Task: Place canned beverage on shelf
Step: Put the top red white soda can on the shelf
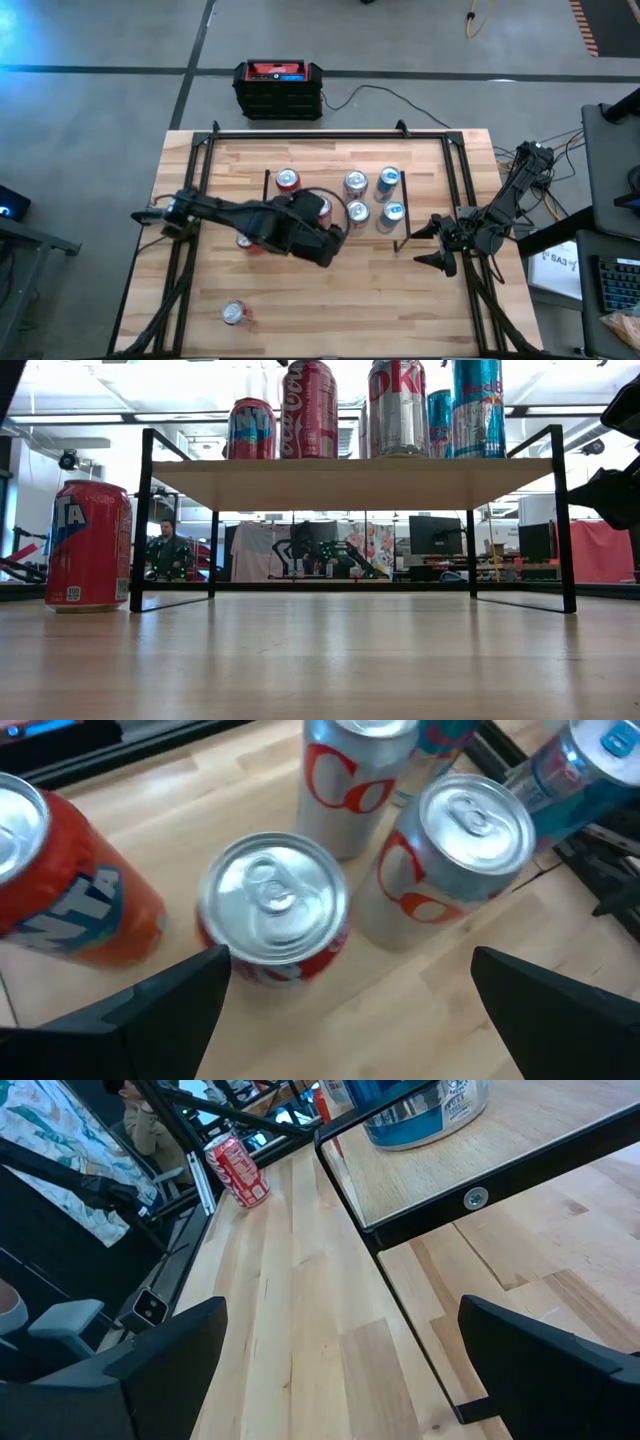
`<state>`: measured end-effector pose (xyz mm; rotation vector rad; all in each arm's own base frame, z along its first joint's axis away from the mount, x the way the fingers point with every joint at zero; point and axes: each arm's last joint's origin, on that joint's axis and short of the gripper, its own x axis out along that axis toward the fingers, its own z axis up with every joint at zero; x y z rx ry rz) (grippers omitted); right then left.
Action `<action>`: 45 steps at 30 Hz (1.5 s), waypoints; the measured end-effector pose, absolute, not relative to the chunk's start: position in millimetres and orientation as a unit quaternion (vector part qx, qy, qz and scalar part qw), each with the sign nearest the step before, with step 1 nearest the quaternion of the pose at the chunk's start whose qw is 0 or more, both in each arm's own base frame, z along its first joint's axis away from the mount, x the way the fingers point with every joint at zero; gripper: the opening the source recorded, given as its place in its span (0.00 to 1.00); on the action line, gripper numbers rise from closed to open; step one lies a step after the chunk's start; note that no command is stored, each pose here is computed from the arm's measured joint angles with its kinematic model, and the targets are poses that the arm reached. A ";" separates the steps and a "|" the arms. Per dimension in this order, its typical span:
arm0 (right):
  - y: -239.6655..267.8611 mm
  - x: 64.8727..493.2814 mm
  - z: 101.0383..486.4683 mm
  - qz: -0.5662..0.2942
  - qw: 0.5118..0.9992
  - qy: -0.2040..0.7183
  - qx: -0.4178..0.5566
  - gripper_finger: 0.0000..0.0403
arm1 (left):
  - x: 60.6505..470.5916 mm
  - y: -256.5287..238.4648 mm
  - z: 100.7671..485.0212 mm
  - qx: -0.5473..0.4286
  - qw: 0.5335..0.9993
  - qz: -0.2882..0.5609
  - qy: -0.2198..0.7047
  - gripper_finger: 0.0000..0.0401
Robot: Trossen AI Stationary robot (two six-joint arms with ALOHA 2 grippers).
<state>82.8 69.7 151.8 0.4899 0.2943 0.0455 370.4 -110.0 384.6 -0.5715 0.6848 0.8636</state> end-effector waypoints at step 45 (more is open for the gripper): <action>69.8 82.8 152.1 0.023 0.959 0.144 0.243 0.95 | 378.0 -80.0 380.1 -0.290 0.785 0.429 0.341 0.99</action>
